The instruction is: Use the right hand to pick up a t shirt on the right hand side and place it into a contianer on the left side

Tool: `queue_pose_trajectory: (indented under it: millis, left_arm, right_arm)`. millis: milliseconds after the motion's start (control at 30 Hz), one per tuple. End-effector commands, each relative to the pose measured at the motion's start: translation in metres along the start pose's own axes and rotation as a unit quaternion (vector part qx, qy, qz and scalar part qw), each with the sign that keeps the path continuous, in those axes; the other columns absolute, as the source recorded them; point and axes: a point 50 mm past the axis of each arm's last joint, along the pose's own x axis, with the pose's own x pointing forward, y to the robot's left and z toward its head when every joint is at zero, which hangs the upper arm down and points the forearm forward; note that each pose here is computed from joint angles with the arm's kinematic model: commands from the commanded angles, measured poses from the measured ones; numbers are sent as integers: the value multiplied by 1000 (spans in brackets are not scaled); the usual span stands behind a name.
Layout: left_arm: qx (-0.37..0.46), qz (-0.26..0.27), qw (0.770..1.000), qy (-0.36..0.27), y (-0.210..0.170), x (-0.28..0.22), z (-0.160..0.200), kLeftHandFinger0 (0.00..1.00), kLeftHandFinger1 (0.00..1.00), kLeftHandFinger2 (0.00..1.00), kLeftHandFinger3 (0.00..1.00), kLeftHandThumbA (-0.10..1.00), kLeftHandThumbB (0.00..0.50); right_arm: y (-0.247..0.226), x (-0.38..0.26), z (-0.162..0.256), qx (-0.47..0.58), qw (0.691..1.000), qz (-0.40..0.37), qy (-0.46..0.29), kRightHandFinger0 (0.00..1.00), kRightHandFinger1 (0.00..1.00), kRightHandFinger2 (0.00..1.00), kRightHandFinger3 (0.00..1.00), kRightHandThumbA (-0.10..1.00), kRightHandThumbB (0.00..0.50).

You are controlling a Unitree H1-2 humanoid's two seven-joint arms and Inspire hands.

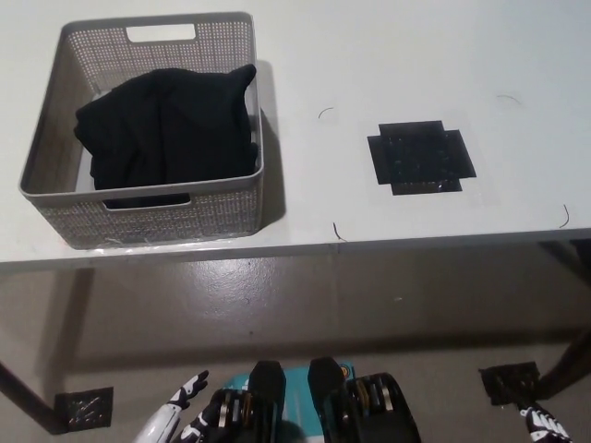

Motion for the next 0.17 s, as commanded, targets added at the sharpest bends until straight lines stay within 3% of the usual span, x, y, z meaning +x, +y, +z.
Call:
queue_pose_trajectory:
  millis: [0, 133]
  left_arm:
    - [6, 22, 999, -24, 15, 2, 6, 1000, 1000, 1000, 1000, 1000, 310]
    - [7, 23, 999, -22, 15, 2, 7, 1000, 1000, 1000, 1000, 1000, 321]
  right_arm:
    - [-2, 5, 0, -2, 1000, -13, -7, 1000, 1000, 1000, 1000, 907, 246]
    - [-4, 4, 0, -2, 1000, -17, -2, 1000, 1000, 1000, 1000, 939, 243]
